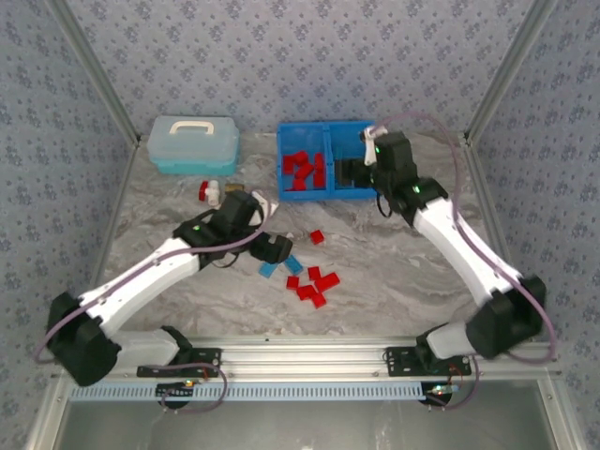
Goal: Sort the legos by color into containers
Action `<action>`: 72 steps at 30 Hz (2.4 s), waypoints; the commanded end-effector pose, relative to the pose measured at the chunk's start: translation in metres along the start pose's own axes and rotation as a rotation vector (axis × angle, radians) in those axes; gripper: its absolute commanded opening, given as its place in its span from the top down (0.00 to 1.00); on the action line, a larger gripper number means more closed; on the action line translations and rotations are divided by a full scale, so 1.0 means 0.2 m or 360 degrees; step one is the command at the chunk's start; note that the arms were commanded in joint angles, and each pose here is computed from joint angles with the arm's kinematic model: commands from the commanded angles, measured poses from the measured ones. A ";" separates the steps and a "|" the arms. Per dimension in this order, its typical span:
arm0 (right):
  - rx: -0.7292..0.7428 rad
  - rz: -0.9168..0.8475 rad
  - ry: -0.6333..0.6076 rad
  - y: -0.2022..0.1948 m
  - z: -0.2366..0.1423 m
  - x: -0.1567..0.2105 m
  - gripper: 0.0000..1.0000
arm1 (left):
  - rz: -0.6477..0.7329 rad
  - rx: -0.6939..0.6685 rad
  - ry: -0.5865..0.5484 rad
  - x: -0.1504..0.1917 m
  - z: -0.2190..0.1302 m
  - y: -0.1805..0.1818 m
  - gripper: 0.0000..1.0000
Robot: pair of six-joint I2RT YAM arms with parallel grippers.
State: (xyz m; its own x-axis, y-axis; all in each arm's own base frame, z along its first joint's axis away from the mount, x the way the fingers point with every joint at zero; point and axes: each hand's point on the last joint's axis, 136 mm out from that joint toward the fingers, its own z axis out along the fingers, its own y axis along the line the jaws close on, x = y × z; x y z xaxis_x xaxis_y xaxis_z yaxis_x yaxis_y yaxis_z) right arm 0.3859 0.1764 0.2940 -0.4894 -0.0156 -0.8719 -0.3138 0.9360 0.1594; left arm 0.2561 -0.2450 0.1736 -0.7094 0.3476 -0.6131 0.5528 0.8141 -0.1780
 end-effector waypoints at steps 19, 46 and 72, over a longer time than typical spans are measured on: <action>-0.0153 -0.0006 0.0021 -0.02 -0.46 0.48 0.00 | 0.0539 -0.0006 0.0357 -0.14 0.94 -0.18 0.20; -0.0070 0.0073 -0.0047 -0.06 -0.52 0.43 0.00 | 0.0457 -0.0094 -0.0030 -0.48 0.61 -0.17 0.75; -0.0020 0.0144 -0.0124 -0.10 -0.70 0.40 0.00 | 0.0096 -0.0539 -0.0357 -1.33 0.76 0.44 0.55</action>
State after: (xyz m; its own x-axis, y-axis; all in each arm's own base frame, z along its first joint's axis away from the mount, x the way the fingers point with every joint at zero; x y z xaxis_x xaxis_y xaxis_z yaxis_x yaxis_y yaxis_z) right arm 0.2407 0.1122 0.2759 -0.4610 0.0772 -0.8840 -0.3045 0.9220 0.2393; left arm 0.5671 -0.3383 0.1528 -0.5879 0.3538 -0.7275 0.3924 0.9111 0.1260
